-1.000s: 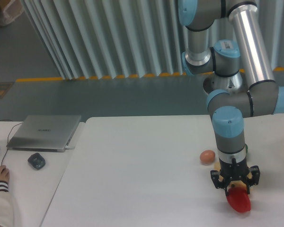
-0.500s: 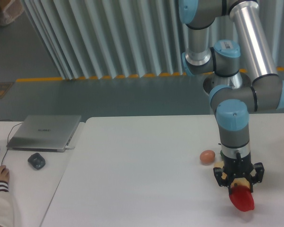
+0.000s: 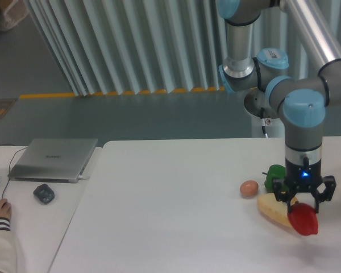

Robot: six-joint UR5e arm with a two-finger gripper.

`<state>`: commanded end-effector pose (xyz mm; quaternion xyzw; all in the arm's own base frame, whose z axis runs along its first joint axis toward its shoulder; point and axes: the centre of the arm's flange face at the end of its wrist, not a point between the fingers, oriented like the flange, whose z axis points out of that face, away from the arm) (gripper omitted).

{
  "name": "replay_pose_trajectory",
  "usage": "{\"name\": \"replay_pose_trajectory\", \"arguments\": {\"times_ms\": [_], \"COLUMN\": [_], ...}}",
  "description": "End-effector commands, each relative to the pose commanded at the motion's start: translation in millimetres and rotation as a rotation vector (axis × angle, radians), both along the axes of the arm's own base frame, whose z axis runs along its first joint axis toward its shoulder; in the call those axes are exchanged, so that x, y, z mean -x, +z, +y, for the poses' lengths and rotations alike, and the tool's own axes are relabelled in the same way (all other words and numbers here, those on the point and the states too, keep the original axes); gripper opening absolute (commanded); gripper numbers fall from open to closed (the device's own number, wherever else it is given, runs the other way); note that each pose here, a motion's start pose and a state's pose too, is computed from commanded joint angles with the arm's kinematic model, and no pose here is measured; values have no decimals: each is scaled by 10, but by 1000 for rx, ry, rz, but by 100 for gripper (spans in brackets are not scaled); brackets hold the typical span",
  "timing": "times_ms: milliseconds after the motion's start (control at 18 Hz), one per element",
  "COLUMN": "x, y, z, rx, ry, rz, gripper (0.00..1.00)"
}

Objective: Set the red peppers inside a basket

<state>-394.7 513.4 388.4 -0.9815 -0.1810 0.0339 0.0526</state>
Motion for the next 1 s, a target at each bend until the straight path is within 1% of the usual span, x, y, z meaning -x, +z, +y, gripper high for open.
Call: {"name": "replay_pose_trajectory", "arguments": {"times_ms": [167,278,333,444,556,667,833,889,1000], "x": [234,459,580,708,825,903,1043,1106,1282], "y": [73,133,161,180,178,174,177,166,147], "z": [-274,-549,-695,-885,-1066,-1182,-1376,-1471,-1748], "rx": [26,43,50,64,74,83,91,96,103], "ry": [-134,-206,-288,-401,-482,-558,-610,-646,-751], "rz": [6,9,17,25,23,19,19,17,13], "gripper": [49,49,48,48,48,48,48,48,48]}}
